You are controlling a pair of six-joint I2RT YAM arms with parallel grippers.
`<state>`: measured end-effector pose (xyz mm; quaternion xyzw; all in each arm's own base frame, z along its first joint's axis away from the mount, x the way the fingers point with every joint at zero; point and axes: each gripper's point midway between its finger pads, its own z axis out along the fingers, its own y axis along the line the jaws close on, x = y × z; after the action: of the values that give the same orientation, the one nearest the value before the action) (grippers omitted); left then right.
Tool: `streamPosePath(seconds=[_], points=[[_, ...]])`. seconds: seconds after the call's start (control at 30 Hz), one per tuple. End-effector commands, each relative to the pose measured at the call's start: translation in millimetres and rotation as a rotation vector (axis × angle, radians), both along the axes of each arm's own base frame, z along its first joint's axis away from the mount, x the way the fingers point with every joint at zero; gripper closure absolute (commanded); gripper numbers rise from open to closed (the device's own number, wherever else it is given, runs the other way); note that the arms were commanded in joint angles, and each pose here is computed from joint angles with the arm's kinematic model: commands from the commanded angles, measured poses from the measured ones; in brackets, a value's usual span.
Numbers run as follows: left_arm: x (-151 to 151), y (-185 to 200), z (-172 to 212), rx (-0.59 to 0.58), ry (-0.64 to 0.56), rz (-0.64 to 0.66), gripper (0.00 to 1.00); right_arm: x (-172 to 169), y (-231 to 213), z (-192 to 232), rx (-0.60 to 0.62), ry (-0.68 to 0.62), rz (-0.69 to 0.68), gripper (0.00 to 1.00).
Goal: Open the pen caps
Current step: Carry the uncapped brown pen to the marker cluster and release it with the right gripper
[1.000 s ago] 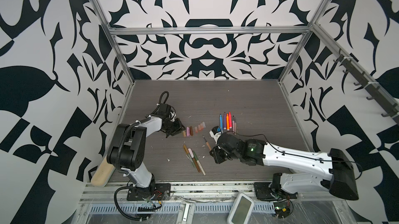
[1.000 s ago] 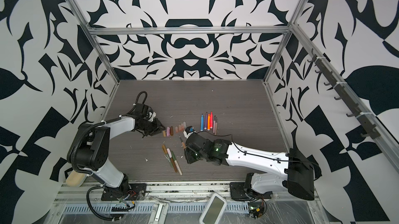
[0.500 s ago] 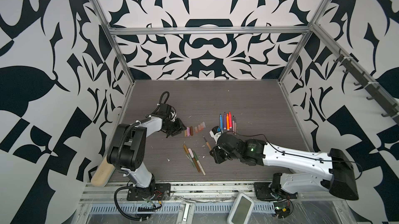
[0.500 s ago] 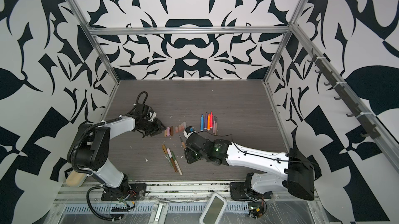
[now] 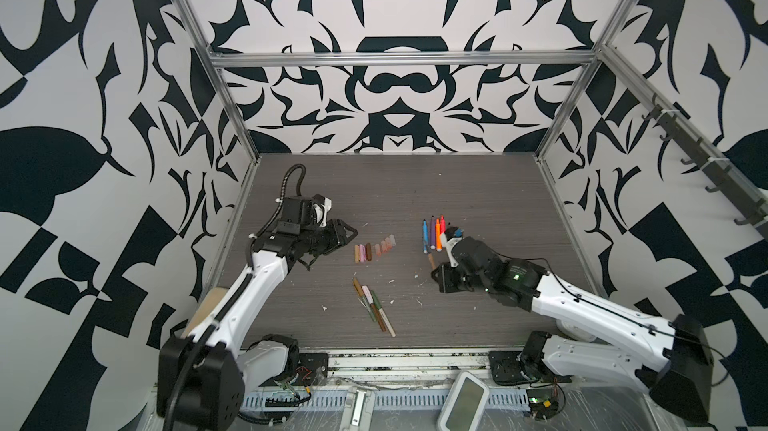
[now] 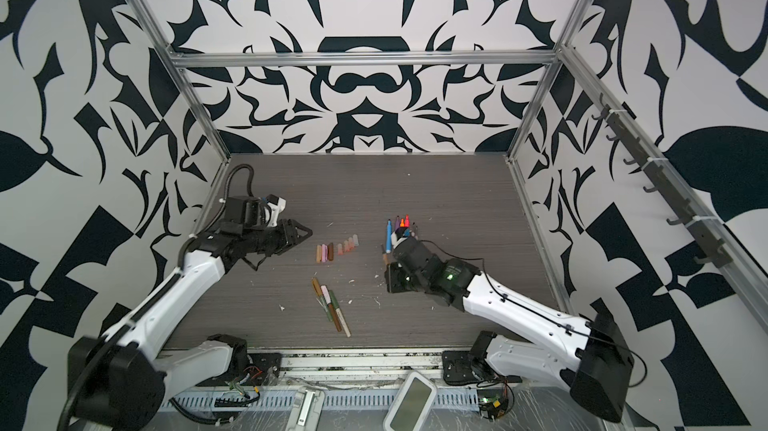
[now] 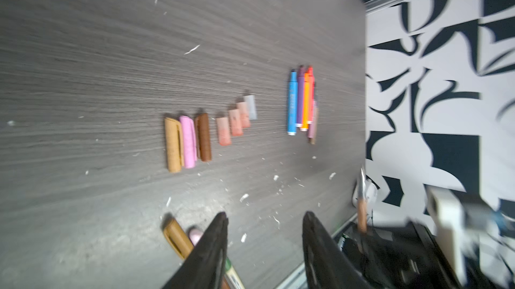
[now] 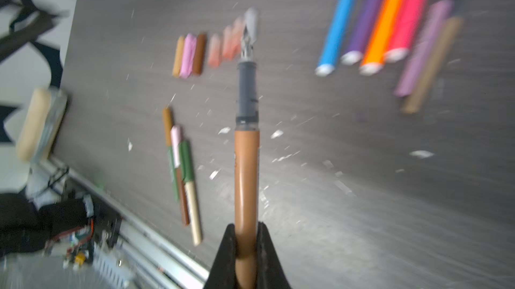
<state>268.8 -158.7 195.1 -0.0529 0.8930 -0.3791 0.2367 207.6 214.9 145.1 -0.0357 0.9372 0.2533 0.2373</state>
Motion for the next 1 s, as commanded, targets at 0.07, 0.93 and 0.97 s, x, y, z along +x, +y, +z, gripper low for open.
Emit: streamPosePath(seconds=[0.07, 0.93, 0.97], points=[[-49, 26, 14, 0.093, 0.01, 0.03, 0.49, 29, -51, -11, -0.021, 0.051, -0.047, 1.0], [-84, 57, 41, 0.176, -0.106, 0.122, 0.44, 110, -92, -109, 0.107, 0.266, -0.173, 1.0], [-84, 57, 41, 0.176, -0.107, 0.122, 0.44, 110, -91, -111, 0.113, 0.274, -0.17, 1.0]])
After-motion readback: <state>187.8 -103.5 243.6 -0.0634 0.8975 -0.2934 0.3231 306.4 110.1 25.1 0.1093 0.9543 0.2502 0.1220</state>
